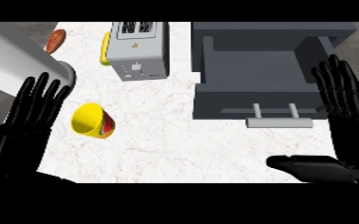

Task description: Pick up the cup, place it into the drawer and close the drawer

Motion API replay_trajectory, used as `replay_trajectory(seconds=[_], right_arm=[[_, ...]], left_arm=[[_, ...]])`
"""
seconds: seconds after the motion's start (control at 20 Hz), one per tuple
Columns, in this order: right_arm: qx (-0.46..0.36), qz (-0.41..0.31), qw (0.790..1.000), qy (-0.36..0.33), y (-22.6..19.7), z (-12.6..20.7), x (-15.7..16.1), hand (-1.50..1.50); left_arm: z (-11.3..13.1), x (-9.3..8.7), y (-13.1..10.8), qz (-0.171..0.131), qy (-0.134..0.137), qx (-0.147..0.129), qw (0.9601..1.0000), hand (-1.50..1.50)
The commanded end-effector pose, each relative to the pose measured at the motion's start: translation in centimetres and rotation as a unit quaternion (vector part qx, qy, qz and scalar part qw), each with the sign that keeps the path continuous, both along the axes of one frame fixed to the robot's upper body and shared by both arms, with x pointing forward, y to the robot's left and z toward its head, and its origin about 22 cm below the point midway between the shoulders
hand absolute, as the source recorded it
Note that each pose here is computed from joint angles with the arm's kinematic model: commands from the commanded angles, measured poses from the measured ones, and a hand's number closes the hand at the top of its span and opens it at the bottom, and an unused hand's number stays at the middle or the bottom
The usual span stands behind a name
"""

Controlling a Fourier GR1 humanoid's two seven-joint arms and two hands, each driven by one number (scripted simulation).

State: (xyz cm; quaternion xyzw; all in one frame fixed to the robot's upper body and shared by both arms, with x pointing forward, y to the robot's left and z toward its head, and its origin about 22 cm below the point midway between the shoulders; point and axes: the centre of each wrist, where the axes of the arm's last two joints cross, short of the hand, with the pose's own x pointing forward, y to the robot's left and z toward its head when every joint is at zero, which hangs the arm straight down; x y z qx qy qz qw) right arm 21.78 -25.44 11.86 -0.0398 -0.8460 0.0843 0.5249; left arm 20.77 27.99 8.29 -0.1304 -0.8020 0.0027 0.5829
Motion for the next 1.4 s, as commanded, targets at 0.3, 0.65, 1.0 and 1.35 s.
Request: replay_trajectory(seconds=[0.3,0.65,1.0,1.35], right_arm=[[-0.009,0.006,1.000,-0.001,1.6,0.0,0.1,-1.50],[-0.011,0.008,1.000,-0.002,0.6,0.3,-0.2,-1.50],[-0.010,0.011,1.000,-0.002,-1.1,-0.2,1.3,-1.50],[-0.009,0.013,1.000,-0.002,0.0,0.7,2.0,-1.50]], left_arm=[[-5.5,1.0,2.5,0.077,0.043,0.034,0.9955,-1.50],[-9.4,-0.2,5.7,0.117,0.080,0.065,0.9877,-1.50],[-15.2,0.8,9.1,0.132,0.121,0.084,0.9802,-1.50],[-18.7,2.1,9.4,0.129,0.117,0.062,0.9829,-1.50]])
